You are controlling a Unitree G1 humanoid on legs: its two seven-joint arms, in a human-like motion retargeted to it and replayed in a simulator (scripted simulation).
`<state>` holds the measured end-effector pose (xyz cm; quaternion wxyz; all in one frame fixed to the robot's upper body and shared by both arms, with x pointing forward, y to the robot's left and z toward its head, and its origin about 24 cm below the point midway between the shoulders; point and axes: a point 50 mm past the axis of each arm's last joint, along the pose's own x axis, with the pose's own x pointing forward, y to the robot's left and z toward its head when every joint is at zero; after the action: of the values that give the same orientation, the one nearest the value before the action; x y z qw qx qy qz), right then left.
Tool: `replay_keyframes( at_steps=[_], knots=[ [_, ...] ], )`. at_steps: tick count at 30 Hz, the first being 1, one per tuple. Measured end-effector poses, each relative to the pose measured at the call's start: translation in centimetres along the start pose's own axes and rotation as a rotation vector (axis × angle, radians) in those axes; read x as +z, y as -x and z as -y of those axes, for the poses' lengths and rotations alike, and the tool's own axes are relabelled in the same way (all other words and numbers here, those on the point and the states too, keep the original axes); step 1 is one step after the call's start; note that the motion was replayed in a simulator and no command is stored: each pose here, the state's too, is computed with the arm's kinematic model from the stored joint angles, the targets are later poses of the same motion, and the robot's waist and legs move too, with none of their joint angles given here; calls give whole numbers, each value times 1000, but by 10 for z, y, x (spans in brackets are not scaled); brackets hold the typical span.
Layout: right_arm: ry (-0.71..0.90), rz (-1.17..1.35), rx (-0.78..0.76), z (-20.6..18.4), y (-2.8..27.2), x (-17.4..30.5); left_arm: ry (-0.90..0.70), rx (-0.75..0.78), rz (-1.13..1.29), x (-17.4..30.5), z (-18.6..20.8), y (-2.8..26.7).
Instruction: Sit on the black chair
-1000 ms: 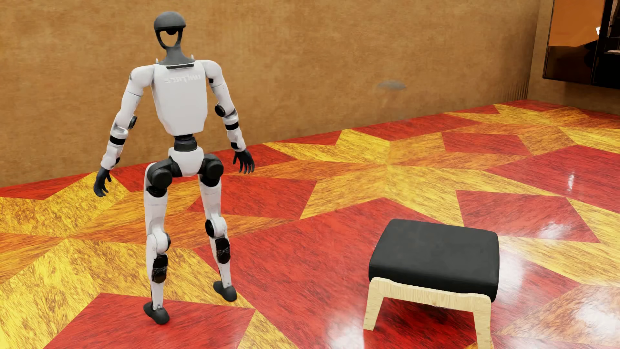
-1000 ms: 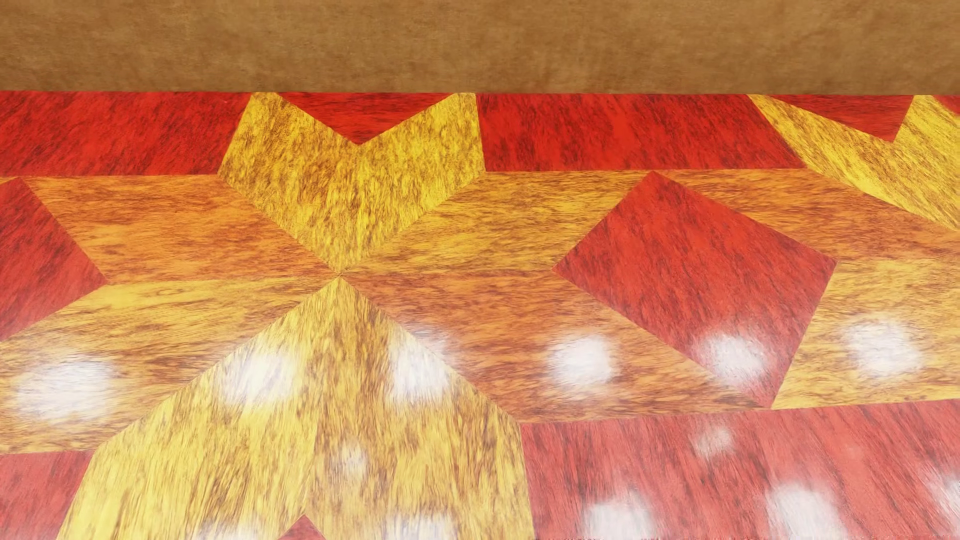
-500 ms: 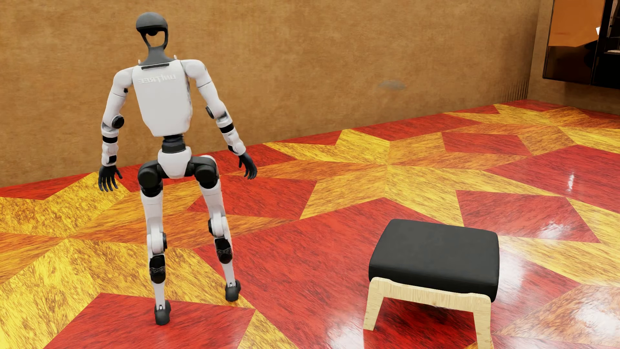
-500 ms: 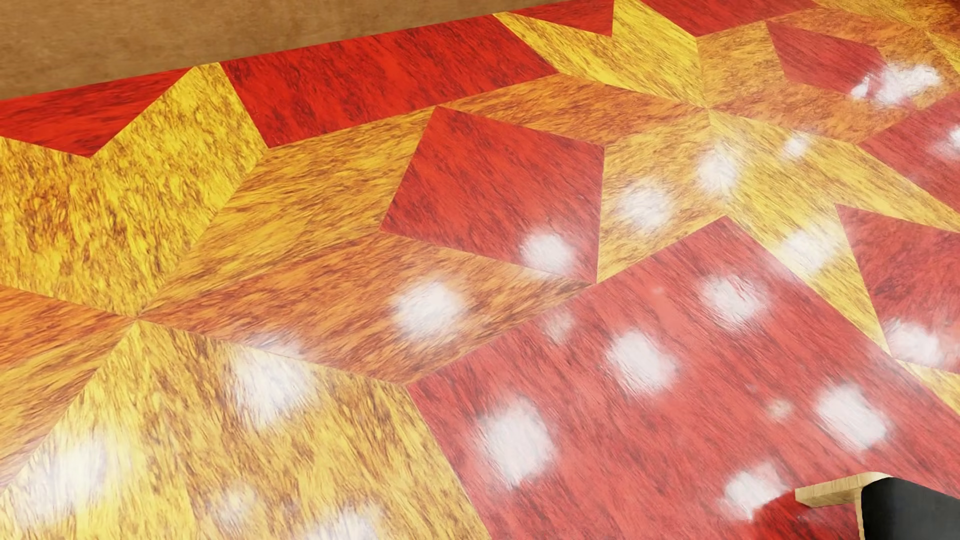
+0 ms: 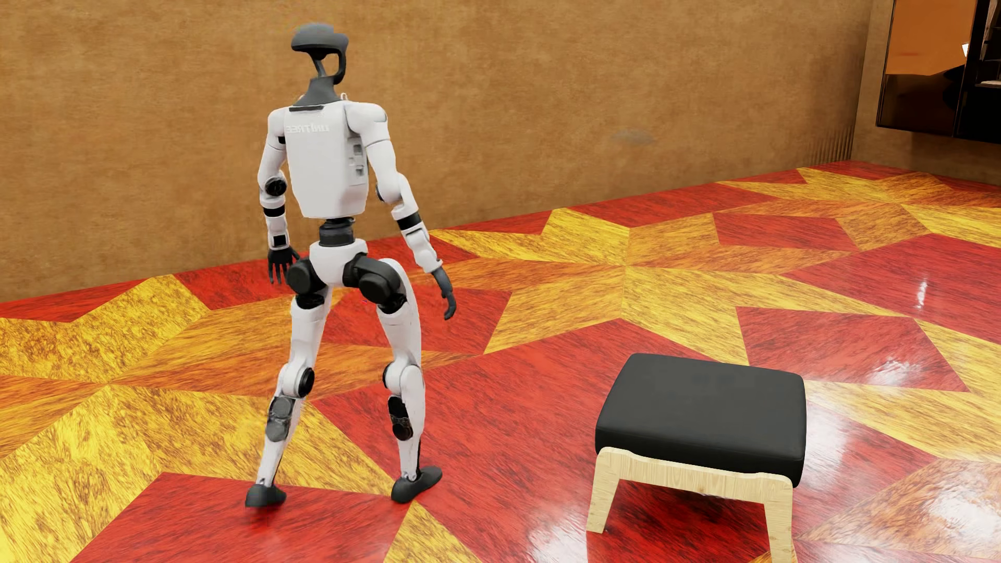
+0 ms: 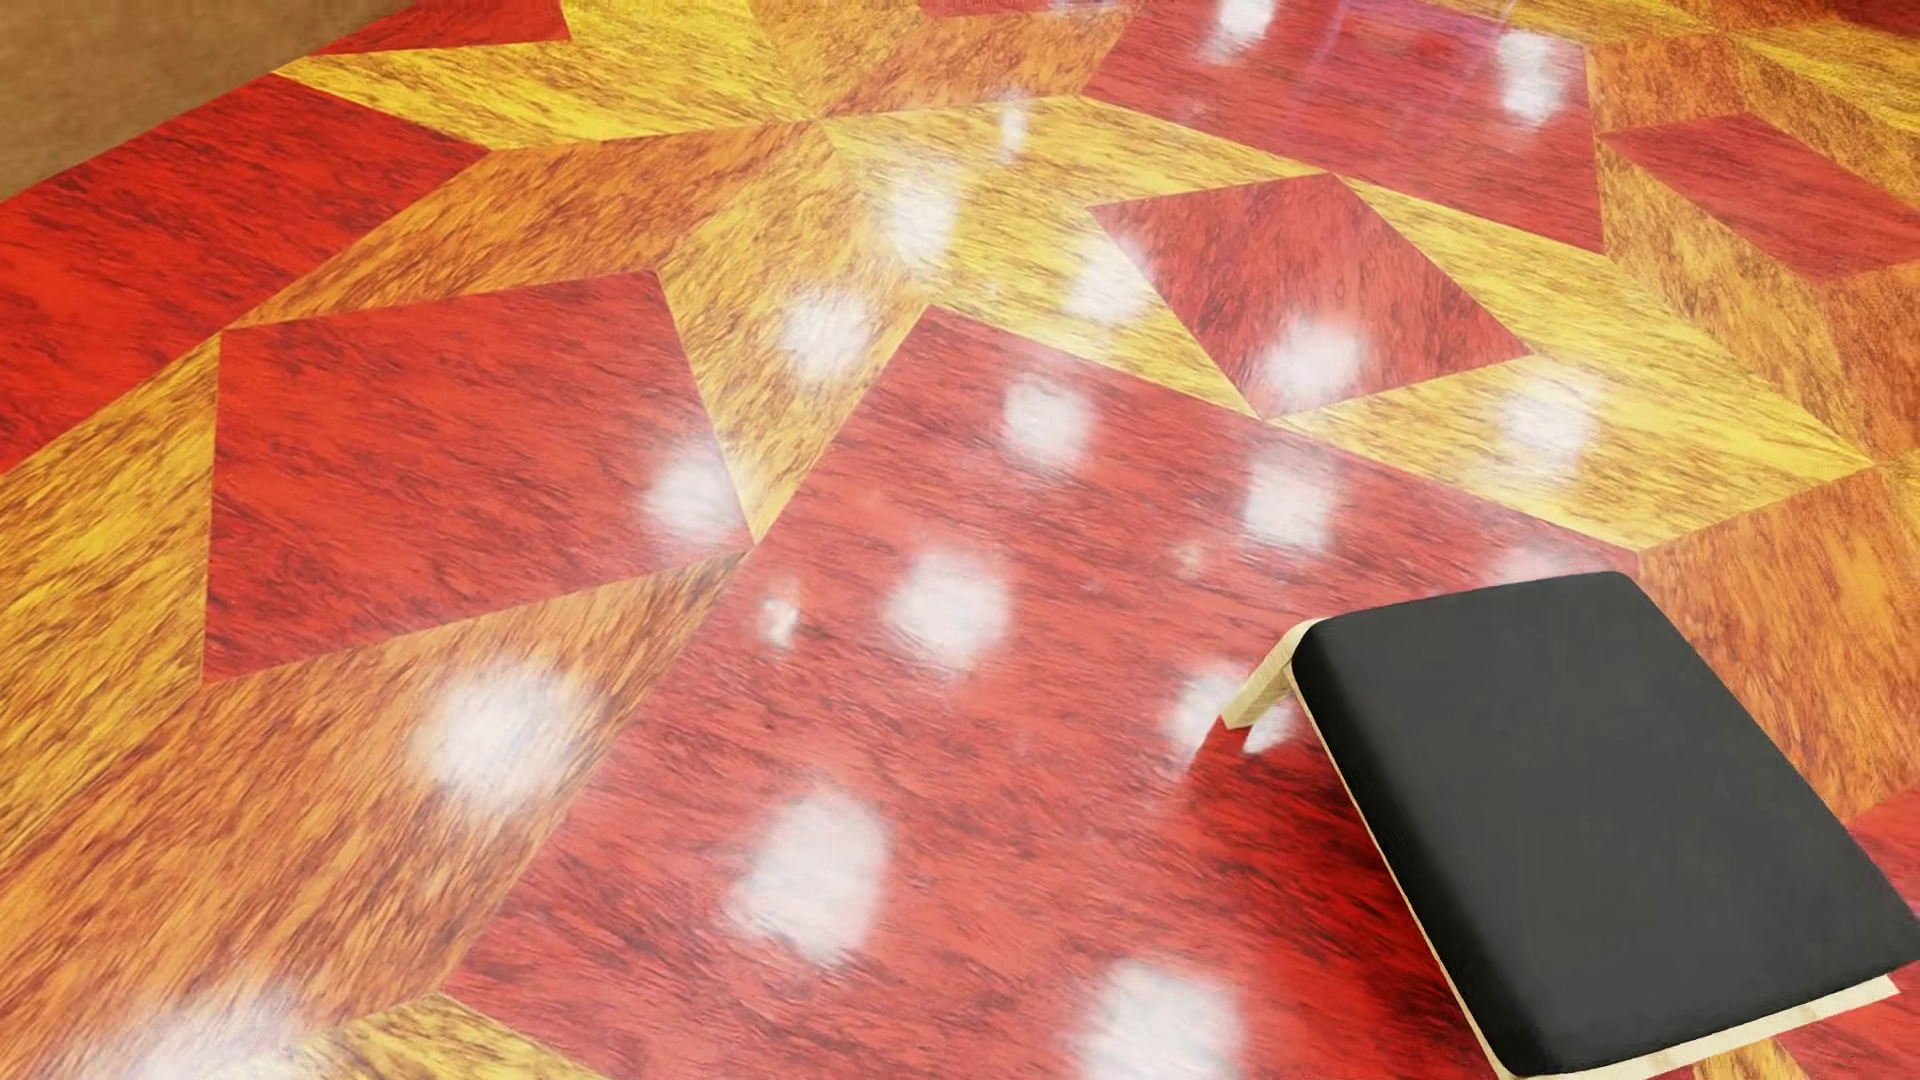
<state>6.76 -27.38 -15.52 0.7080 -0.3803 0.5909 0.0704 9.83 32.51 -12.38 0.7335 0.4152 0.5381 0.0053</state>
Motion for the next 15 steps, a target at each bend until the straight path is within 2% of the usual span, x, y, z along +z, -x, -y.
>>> replay_keyframes(
  at_steps=[3, 7, 15],
  knots=[
    [-12, -16, -31, 12, -1, -2, 31, 10, 16, 12, 3, -1],
    [58, 8, -57, 28, -3, 5, 16, -59, 57, 23, 14, -1],
    [139, 145, -80, 37, -3, 42, 47, -61, -17, 4, 9, 0]
  ],
)
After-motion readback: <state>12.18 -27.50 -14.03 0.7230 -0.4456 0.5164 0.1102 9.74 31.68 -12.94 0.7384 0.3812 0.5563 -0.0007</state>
